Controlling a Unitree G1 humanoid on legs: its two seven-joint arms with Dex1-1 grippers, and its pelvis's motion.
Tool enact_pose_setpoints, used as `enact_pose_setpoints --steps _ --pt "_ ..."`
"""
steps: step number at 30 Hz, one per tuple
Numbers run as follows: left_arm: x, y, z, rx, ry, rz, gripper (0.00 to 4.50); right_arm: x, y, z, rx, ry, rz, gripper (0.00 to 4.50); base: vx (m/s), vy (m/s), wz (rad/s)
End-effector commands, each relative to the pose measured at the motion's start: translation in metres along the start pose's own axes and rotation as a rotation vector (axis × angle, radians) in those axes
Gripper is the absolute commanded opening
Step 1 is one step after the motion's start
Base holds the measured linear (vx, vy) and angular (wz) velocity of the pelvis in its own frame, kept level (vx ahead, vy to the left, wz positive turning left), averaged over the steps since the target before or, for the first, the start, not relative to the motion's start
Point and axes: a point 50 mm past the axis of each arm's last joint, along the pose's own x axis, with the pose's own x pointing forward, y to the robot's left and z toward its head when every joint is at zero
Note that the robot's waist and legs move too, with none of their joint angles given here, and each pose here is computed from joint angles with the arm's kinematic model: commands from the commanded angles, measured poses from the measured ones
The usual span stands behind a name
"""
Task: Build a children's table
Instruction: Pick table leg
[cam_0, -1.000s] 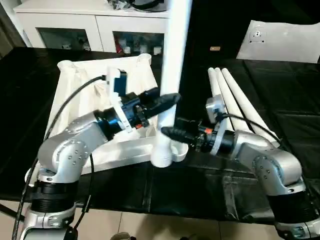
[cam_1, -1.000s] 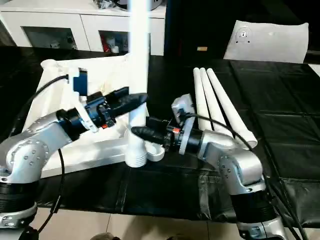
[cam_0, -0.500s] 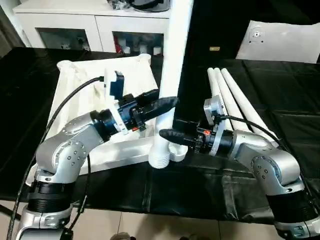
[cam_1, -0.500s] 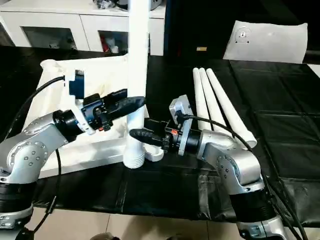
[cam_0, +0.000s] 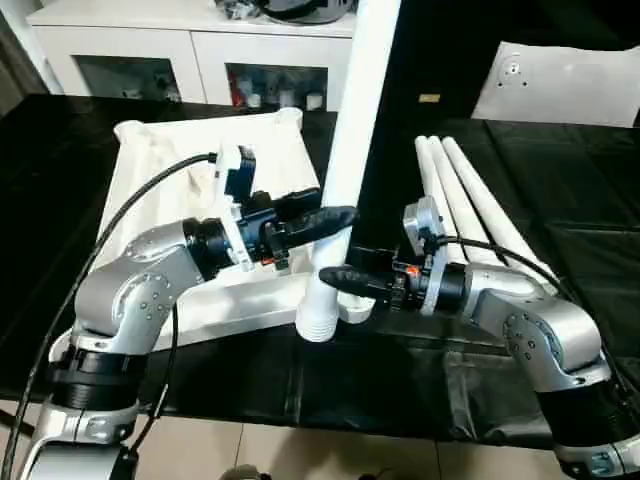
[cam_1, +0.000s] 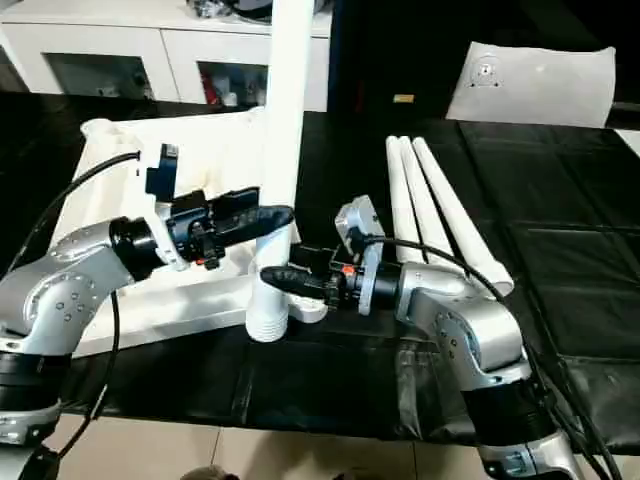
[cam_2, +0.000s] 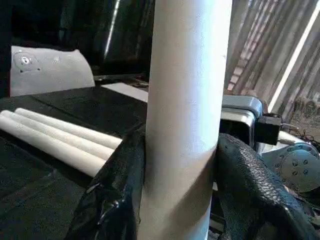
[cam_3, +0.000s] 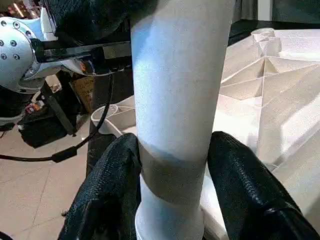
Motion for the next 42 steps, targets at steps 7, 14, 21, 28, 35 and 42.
enact_pose_setpoints --steps 7,14,21,28,35,42 --pt "-0.005 0.025 0.006 0.004 -0.074 0.241 1.81 0.002 -0.011 0.012 -0.049 -0.046 -0.099 2.5 0.0 0.0 0.0" --pt "-0.013 0.043 0.013 -0.027 -0.095 0.464 1.78 0.001 -0.02 0.023 -0.075 -0.123 -0.182 3.15 0.0 0.0 0.0" --pt "-0.009 0.045 0.025 -0.065 -0.137 0.589 1.78 0.005 -0.027 0.03 -0.054 -0.114 -0.309 3.8 0.0 0.0 0.0" --pt "0.005 0.035 0.03 -0.095 -0.178 0.606 1.78 0.013 -0.025 0.038 0.111 -0.163 -0.277 4.28 0.0 0.0 0.0" --pt "0.016 0.025 0.033 -0.101 -0.181 0.577 1.78 0.022 -0.019 0.034 0.146 -0.092 -0.213 4.44 0.0 0.0 0.0" --pt "0.022 0.017 0.037 -0.078 -0.164 0.549 1.78 0.035 -0.017 0.022 0.117 -0.007 -0.235 4.06 0.0 0.0 0.0"
